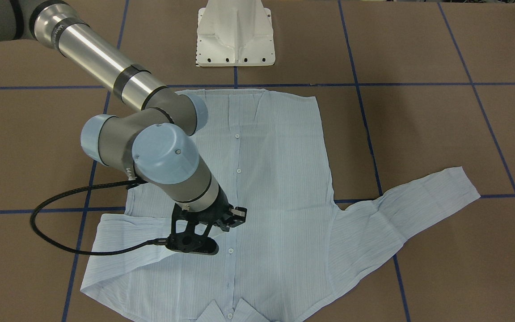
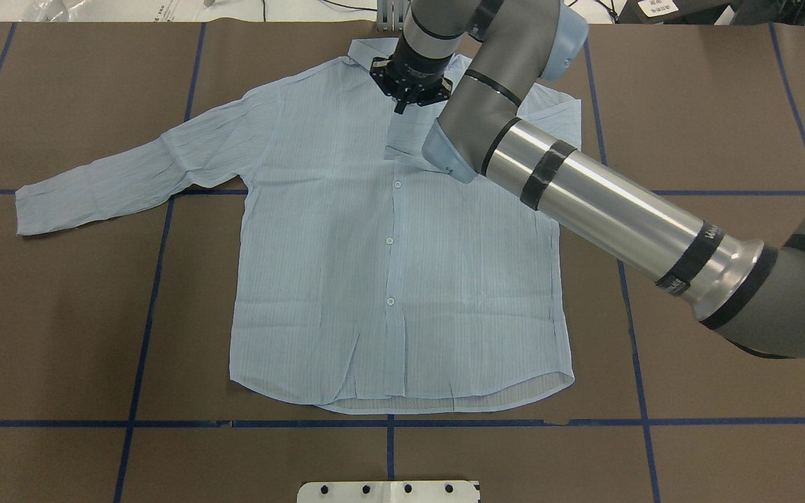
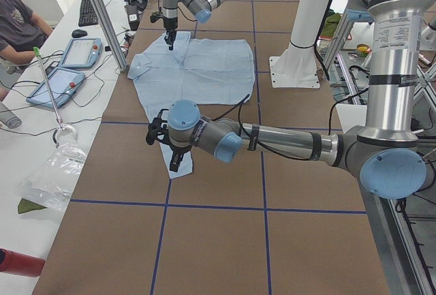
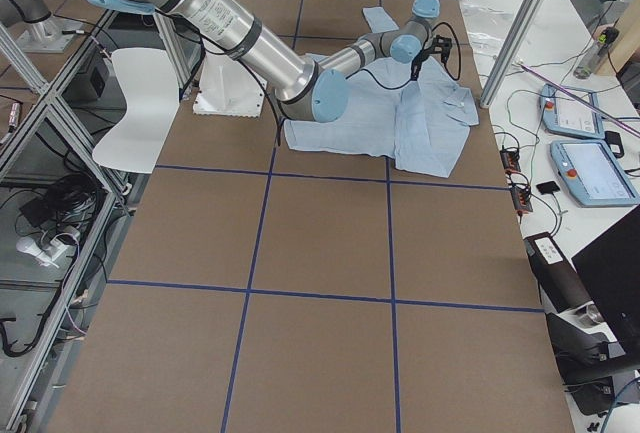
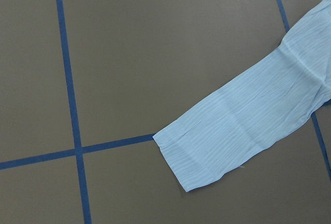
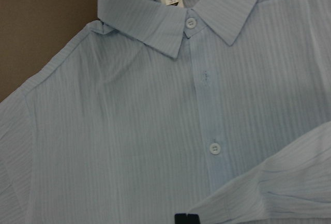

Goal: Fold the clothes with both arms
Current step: 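Grasp the sleeve cuff with the right gripper and carry it across the shirt, then lay the sleeve across the chest near the collar with the right gripper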

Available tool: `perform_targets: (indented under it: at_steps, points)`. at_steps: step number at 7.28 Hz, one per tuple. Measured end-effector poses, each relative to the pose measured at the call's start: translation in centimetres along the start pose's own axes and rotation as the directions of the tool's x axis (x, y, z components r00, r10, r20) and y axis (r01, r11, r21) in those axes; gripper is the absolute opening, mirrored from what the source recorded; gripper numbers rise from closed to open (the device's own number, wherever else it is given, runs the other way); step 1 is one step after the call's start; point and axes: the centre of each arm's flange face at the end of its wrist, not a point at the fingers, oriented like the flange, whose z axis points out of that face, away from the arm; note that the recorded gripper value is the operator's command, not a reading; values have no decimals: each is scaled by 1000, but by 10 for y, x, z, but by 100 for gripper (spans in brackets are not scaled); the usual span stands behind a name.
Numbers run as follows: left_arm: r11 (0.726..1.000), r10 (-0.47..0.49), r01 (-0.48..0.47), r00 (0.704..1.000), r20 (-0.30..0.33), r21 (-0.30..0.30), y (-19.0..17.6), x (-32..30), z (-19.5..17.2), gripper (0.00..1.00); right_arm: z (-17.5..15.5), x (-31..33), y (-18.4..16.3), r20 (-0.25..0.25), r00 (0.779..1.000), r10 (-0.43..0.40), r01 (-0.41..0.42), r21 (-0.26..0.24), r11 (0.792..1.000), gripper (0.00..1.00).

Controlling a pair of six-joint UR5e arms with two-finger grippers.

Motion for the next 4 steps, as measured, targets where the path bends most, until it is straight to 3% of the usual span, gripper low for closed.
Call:
perform_targets:
  at_steps: [2, 4]
  points:
    - [1000, -2, 2, 1000, 1, 2, 5, 2, -3, 100, 11, -48, 26, 38, 999, 7, -8, 35, 999, 0]
    - [1000, -4, 4, 1000, 2, 1, 7, 2, -3, 100, 17, -77, 40, 40, 999, 11, -13, 65, 998, 0]
